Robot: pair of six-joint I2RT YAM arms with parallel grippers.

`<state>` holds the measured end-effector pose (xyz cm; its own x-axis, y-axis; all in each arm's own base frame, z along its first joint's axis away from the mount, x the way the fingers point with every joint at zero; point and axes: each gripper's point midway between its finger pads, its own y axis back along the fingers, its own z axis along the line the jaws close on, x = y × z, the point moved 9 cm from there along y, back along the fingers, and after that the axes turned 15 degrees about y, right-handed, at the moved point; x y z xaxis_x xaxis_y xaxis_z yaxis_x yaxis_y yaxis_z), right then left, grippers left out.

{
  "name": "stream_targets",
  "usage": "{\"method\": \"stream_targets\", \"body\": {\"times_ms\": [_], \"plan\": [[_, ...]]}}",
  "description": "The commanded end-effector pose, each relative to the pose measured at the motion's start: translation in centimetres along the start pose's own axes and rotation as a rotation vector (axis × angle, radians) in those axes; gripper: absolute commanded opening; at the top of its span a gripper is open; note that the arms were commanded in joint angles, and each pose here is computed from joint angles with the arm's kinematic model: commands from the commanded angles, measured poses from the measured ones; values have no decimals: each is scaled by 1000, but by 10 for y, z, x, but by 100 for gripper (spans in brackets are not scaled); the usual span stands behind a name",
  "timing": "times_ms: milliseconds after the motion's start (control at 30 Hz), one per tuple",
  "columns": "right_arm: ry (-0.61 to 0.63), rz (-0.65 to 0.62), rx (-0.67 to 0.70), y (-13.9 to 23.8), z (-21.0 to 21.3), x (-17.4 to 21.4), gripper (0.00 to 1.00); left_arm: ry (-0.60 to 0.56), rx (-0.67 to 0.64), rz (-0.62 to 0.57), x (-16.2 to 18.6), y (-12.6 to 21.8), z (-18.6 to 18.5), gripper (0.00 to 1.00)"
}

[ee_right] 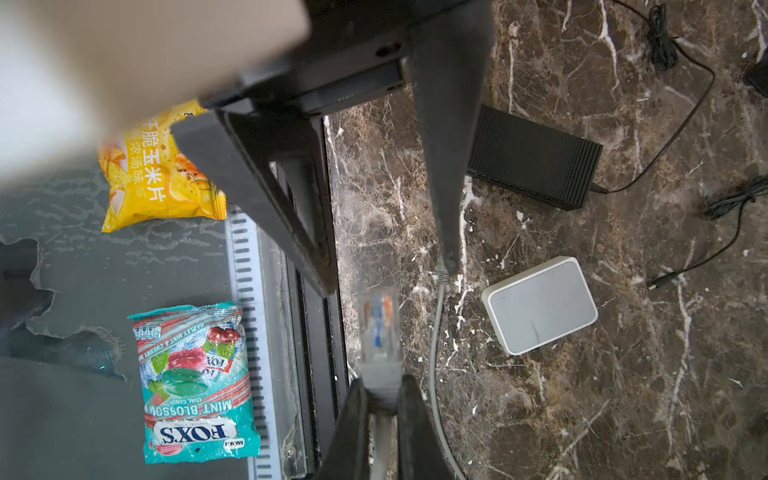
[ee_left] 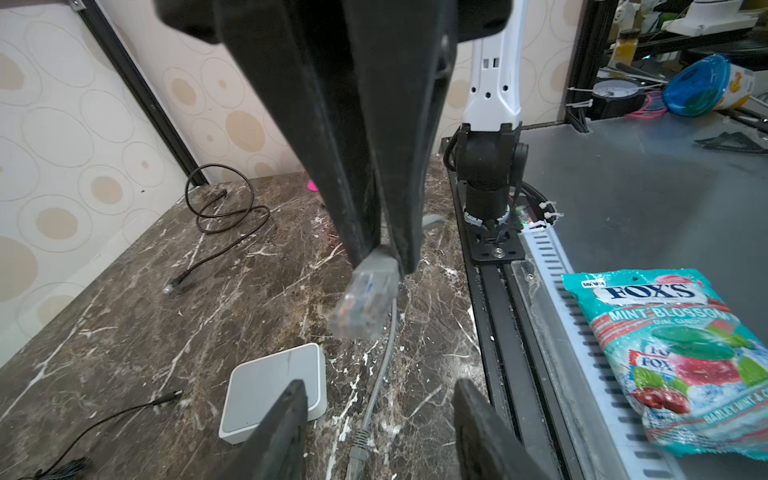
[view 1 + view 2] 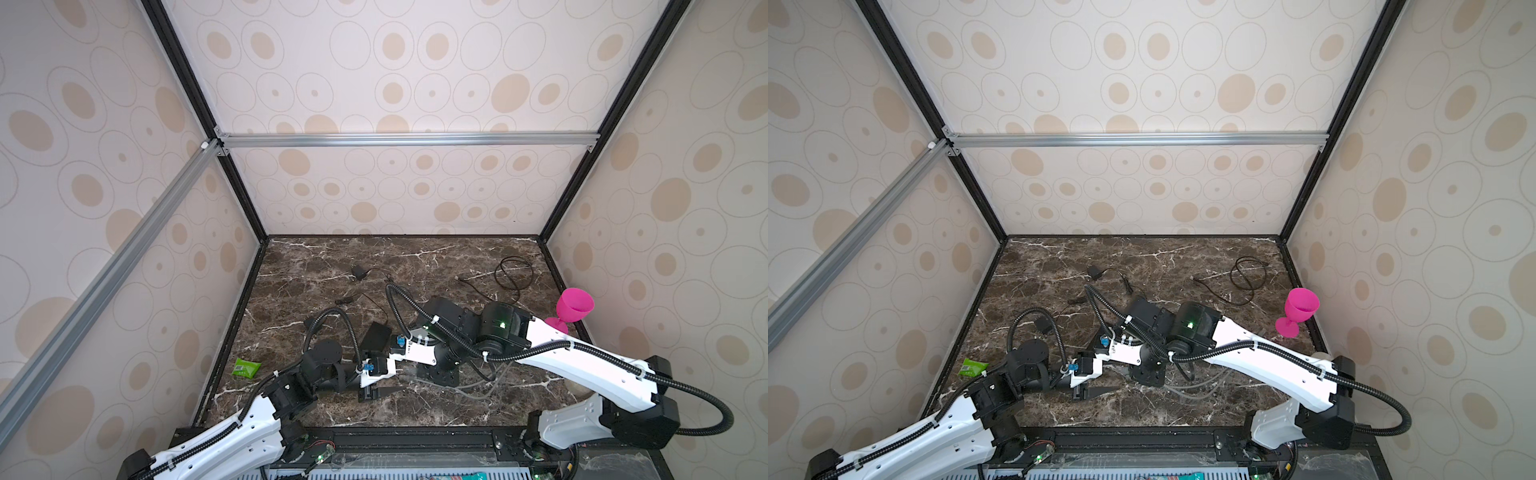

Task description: Insert the plug into the switch port

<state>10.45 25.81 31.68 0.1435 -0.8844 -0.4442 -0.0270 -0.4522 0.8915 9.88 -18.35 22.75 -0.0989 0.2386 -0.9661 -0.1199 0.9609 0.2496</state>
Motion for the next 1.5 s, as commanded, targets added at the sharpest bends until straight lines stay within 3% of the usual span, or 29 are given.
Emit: {"method": "stream_targets", "body": {"times_ms": [0,267,900,1100,1300,1467], "plan": [[-4,29,-33,-3,2,0,0,-26,38,-54,-23,2,-4,55],[-17,55,-96,-19,3,2,0,-30,27,-64,-23,4,-5,54],[-20,22,-96,-24,2,-2,0,-38,43,-75,-23,5,-7,20],[-21,29,-100,-25,3,0,0,-38,38,-74,-23,6,-6,19],[-23,25,-92,-24,3,1,0,-38,42,-69,-23,6,-7,7],[-15,-40,-59,-18,4,3,19,-34,40,-67,-24,5,-6,5]]}}
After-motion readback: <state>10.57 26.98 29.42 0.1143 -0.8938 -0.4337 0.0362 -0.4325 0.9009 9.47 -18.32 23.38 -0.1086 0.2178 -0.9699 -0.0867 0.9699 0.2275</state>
